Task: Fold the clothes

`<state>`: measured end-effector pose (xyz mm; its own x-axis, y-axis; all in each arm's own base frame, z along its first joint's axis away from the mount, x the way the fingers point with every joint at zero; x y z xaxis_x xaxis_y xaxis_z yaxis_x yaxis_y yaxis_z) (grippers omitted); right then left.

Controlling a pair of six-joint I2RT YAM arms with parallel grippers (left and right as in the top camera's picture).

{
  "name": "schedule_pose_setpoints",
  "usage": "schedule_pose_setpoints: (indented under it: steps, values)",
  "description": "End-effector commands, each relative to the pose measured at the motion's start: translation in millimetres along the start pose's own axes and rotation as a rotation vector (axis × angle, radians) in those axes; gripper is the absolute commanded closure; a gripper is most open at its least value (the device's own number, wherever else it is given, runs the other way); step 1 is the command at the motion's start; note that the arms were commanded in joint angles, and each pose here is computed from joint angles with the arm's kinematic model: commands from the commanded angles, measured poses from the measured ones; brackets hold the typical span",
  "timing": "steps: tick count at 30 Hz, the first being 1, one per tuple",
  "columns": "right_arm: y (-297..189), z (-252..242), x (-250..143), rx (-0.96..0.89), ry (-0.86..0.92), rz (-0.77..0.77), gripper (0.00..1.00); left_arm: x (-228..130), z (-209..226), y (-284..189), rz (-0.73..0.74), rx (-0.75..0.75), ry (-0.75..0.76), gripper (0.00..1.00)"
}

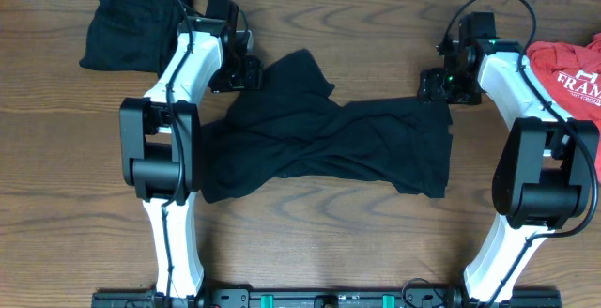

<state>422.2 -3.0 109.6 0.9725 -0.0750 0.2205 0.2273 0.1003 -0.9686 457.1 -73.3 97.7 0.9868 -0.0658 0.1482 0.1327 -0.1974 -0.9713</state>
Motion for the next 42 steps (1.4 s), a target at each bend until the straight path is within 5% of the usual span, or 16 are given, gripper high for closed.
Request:
schedule_pose_setpoints:
  steps: [1, 31, 35, 39, 42]
  values:
    - [3, -2, -2, -0.007, -0.018, 0.007, 0.20, -9, 4, 26, 0.070, -0.012, -0.003, 0.32]
    - [40, -9, -3, -0.043, -0.118, 0.047, 0.29, -10, 4, 29, 0.076, -0.012, -0.004, 0.38]
    - [40, -10, -2, -0.043, -0.132, 0.041, 0.37, -10, 4, 29, 0.076, -0.012, -0.004, 0.38]
    - [40, -11, 0, -0.024, -0.128, 0.027, 0.65, -10, 4, 29, 0.076, -0.012, -0.004, 0.40]
    - [40, -9, 1, -0.010, -0.128, 0.020, 0.73, -10, 4, 28, 0.076, -0.012, -0.004, 0.46]
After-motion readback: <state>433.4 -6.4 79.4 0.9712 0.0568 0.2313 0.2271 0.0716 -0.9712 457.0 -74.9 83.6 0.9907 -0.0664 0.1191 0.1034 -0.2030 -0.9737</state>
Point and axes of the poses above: each gripper's point midway between its finger pads, its own y axis out along the fingers, its own z axis along the line the jaws close on, x = y × z, the point moved 8 cm from there along -y, back along the fingers, and after that the axes turned 2 degrees about y, right-handed, at the moved point
